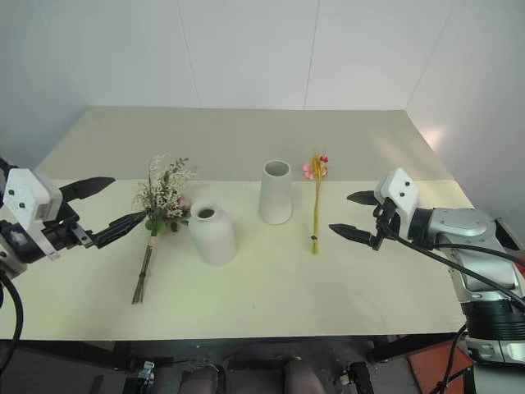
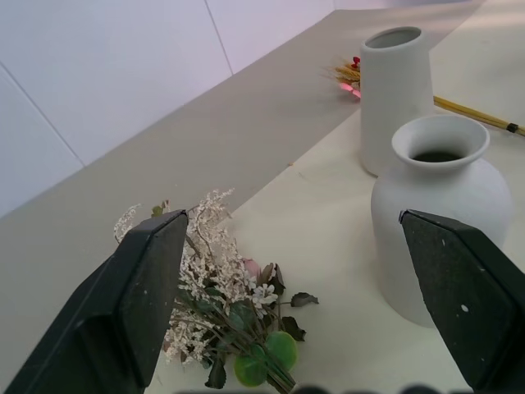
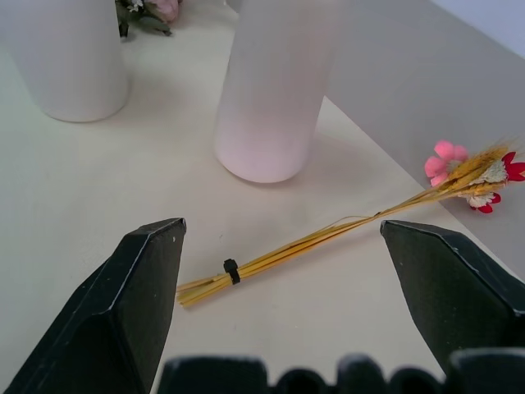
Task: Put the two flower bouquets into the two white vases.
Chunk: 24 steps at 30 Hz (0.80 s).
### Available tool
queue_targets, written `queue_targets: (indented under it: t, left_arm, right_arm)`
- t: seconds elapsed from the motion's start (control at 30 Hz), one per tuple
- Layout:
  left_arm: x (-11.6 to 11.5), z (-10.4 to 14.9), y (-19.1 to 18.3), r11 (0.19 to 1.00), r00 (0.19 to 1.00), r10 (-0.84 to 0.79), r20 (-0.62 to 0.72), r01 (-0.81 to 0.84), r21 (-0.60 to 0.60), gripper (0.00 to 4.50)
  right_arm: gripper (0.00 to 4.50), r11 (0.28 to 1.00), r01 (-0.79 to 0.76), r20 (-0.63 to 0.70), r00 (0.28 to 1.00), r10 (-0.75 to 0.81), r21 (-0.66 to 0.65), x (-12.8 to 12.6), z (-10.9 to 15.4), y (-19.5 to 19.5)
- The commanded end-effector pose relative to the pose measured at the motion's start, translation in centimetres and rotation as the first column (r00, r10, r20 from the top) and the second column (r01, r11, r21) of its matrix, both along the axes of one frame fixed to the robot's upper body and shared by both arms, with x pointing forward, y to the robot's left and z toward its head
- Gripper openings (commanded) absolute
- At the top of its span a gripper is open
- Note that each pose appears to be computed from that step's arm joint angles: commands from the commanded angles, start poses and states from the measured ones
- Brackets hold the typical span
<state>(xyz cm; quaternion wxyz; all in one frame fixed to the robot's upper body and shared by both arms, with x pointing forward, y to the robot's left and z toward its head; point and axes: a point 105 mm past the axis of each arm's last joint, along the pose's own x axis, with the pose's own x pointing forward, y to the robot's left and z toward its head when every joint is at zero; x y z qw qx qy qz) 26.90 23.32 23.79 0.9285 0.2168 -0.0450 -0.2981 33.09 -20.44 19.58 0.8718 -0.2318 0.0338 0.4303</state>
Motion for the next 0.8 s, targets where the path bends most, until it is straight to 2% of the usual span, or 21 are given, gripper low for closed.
queue_targets:
  t: [0.03, 0.53, 0.8]
  left_arm:
    - [-0.4, 1.0, -0.2, 1.0, 0.999, -0.009, 0.036, 0.008, 0.02, 4.49]
    - [-0.3, 0.8, -0.3, 1.0, 0.999, -0.015, 0.029, 0.014, 0.02, 4.49]
    - [-0.3, 0.7, -1.3, 0.997, 0.996, -0.081, 0.022, 0.081, -0.012, 4.49]
  right_arm:
    - [4.5, 1.0, -0.01, 0.06, 0.998, 0.011, -0.016, -0.1, 1.4, 0.0]
    - [4.5, 1.0, 0.0, 0.047, 0.999, -0.001, 0.005, 0.0, 1.6, -0.4]
    - [4.5, 0.998, 0.062, -0.07, 0.996, -0.06, 0.023, 0.6, 0.8, 0.0]
